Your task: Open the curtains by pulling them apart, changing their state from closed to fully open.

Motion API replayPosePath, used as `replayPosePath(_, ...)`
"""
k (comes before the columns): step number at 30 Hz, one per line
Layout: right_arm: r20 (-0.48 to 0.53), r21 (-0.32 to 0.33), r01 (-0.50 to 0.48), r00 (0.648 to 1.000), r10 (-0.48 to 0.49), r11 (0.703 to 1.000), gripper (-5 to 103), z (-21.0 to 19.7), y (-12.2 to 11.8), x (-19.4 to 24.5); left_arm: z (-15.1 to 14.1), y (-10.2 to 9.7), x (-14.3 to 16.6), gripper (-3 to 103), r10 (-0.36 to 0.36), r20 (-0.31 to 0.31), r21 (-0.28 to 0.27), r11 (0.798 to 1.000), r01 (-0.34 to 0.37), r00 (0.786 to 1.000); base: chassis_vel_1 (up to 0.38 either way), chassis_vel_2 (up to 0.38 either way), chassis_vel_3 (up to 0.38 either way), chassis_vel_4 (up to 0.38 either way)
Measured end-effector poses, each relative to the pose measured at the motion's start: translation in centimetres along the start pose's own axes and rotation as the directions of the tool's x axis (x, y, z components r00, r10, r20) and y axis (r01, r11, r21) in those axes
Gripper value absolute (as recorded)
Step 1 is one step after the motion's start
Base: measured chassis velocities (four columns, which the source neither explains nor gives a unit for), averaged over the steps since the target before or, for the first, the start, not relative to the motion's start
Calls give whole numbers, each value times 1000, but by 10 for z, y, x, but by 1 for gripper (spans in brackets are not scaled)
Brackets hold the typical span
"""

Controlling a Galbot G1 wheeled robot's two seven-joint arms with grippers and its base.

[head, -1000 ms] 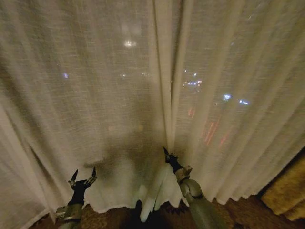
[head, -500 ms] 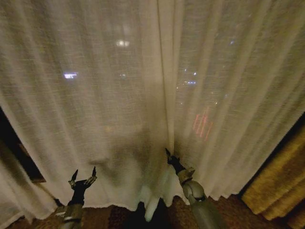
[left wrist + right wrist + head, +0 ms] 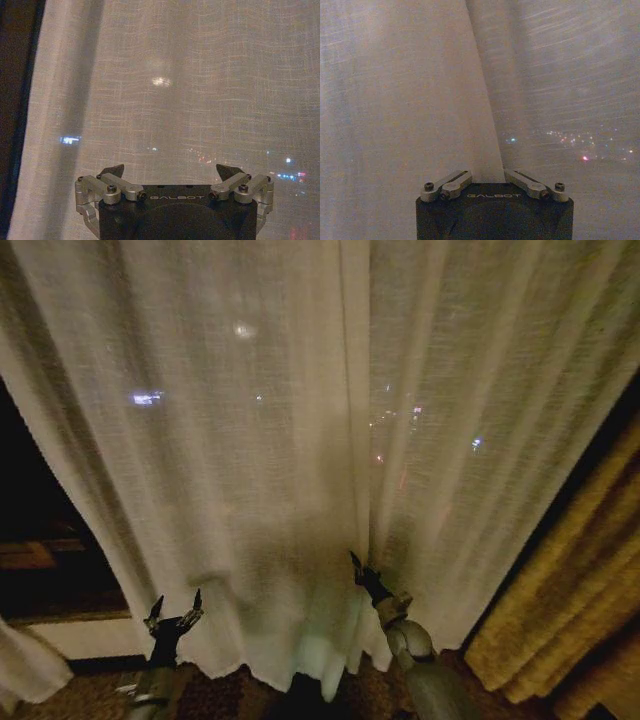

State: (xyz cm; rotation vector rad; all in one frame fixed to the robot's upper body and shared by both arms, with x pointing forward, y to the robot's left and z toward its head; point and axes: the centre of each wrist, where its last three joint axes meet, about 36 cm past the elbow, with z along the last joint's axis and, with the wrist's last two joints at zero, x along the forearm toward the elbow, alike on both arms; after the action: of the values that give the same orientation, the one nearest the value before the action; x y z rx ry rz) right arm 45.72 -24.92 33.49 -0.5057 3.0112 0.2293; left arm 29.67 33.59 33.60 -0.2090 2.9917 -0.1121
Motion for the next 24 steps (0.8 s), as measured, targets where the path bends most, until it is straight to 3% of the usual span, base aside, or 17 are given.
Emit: replayPosePath(24,20,21,12,1000,-13,1000,0,2,3,2,0,0,0,100,0,0,0,1000,0,1000,-354,-350,354,357)
